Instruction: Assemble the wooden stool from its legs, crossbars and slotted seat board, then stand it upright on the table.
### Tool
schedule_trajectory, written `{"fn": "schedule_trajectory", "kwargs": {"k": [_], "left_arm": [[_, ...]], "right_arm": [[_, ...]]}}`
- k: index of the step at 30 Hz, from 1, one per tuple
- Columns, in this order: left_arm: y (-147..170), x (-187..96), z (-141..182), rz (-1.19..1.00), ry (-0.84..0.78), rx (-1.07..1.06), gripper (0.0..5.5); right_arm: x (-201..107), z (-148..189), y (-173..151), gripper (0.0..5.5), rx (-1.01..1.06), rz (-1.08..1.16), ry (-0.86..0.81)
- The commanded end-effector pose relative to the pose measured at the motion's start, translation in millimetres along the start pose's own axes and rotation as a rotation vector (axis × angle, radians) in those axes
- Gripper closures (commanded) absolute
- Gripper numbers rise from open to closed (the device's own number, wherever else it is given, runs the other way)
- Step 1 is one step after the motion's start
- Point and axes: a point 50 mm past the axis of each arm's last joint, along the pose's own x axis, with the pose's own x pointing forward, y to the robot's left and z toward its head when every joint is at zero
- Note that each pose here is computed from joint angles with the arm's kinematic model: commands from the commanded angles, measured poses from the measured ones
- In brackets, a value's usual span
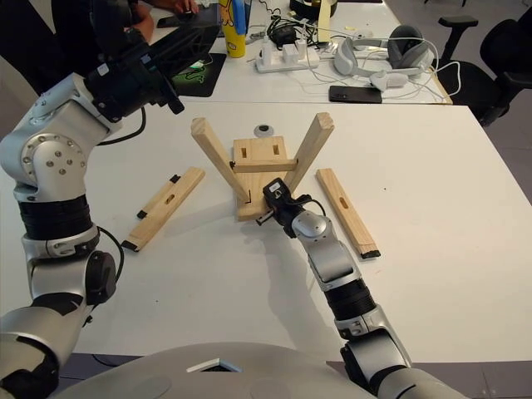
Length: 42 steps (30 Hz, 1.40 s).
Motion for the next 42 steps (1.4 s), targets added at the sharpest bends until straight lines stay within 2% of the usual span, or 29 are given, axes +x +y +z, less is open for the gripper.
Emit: {"fn": "schedule_trajectory", "kwargs": {"k": [1, 5, 9, 11, 14, 15, 17, 18, 20, 27, 34, 37, 39, 40, 42], "left_arm": [[-1.7, 7.3, 19.5, -0.014, -0.034, 0.034, 5.46], [-3.9, 7.3, 56.7, 0.004, -0.141, 0.122, 5.46], [1.6, 1.7, 64.5, 0.049, -0.169, 0.128, 5.46], [3.4, 6.9, 37.6, 0.029, -0.111, 0.045, 5.46], [3.3, 0.2, -71.9, 0.0, 0.267, -0.078, 5.46], [-1.8, -5.7, -97.9, -0.021, 0.349, -0.119, 5.46], [-13.3, -8.0, -121.9, -0.069, 0.443, -0.111, 5.46], [-17.2, -5.0, -122.3, -0.088, 0.44, -0.107, 5.46], [-18.0, 2.6, -111.0, -0.098, 0.396, -0.074, 5.46], [-1.2, 16.4, -34.5, -0.01, 0.125, 0.042, 5.46], [-5.8, 9.6, 104.1, 0.044, -0.217, 0.256, 5.46], [-17.7, 11.0, 138.1, 0.012, -0.345, 0.262, 5.46], [-18.8, 15.6, 131.2, -0.009, -0.332, 0.196, 5.46], [-15.2, 18.9, 112.8, -0.007, -0.274, 0.144, 5.46], [-1.7, 22.7, 23.0, 0.042, 0.047, 0.018, 5.46]], "right_arm": [[-4.5, -82.4, 22.0, 5.5, 0.087, 0.071, 0.381], [-4.1, -83.0, 23.5, 5.5, 0.079, 0.083, 0.386], [-4.4, -84.6, 24.9, 5.5, 0.067, 0.098, 0.394], [-4.9, -84.6, 25.6, 5.5, 0.063, 0.104, 0.397], [-5.8, -82.3, 27.7, 5.5, 0.068, 0.107, 0.394], [-5.9, -82.0, 29.0, 5.5, 0.07, 0.112, 0.394], [-7.4, -84.7, 31.7, 5.5, 0.066, 0.123, 0.409], [-8.0, -86.5, 33.0, 5.5, 0.067, 0.131, 0.418], [-8.6, -88.2, 34.7, 5.5, 0.069, 0.136, 0.427], [-9.2, -93.6, 35.9, 5.5, 0.076, 0.142, 0.452], [-10.9, -94.9, 33.5, 5.5, 0.082, 0.136, 0.455], [-11.8, -95.7, 33.4, 5.5, 0.082, 0.136, 0.457], [-12.5, -96.3, 33.5, 5.5, 0.083, 0.136, 0.459], [-12.8, -96.1, 33.8, 5.5, 0.082, 0.137, 0.459], [-12.6, -95.0, 34.7, 5.5, 0.083, 0.14, 0.457]]}}
